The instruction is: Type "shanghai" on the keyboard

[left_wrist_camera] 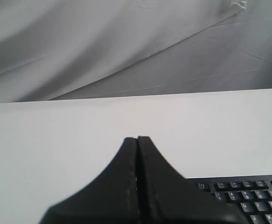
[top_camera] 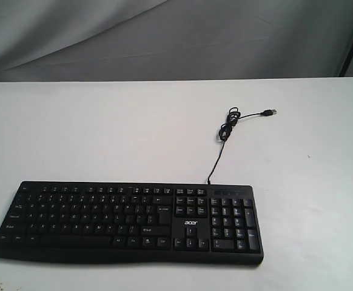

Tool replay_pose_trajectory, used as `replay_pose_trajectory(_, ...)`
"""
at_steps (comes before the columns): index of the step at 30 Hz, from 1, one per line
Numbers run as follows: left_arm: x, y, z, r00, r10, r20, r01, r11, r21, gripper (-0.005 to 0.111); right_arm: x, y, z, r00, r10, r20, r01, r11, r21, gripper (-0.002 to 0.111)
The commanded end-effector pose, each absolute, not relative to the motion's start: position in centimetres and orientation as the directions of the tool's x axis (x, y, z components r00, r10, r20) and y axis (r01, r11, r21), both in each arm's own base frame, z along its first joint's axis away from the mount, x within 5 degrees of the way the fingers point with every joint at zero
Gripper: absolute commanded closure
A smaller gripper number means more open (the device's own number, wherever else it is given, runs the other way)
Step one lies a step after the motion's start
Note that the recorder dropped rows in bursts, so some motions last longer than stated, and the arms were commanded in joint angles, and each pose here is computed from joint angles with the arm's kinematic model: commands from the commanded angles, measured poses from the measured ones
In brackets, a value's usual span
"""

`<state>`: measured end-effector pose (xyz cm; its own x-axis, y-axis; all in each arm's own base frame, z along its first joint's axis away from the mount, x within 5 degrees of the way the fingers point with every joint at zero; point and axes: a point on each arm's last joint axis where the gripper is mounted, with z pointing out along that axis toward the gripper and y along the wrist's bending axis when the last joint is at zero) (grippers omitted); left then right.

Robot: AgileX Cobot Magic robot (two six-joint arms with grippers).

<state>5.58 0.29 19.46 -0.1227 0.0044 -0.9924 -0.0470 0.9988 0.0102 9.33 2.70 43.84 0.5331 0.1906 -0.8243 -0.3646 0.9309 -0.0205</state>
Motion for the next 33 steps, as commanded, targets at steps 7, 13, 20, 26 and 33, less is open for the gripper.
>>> replay_pose_trajectory(7,5.6,0.3,19.5,-0.111,0.002,-0.994,-0.041,0.999,0.007,0.107,22.8,-4.5,43.3,-0.228,-0.190,-0.955,0.352,0.898,-0.263,0.108)
replay_pose_trajectory(13,5.6,0.3,19.5,-0.111,0.002,-0.994,-0.041,0.999,0.007,0.107,30.8,-0.5,36.2,-0.691,-0.261,-0.674,-0.266,0.959,-0.098,0.108)
replay_pose_trajectory(20,5.6,0.3,19.5,-0.111,0.002,-0.994,-0.041,0.999,0.007,0.107,34.1,9.1,28.7,-0.586,-0.611,-0.533,-0.735,0.677,0.032,0.108)
replay_pose_trajectory(26,5.6,0.3,19.5,-0.111,0.002,-0.994,-0.041,0.999,0.007,0.107,33.7,20.1,26.3,-0.381,-0.691,-0.614,-0.846,0.529,-0.071,0.108)
replay_pose_trajectory(33,5.6,0.3,19.5,-0.111,0.002,-0.994,-0.041,0.999,0.007,0.107,32.1,35.9,22.3,-0.215,-0.764,-0.608,-0.959,0.281,-0.015,0.108)
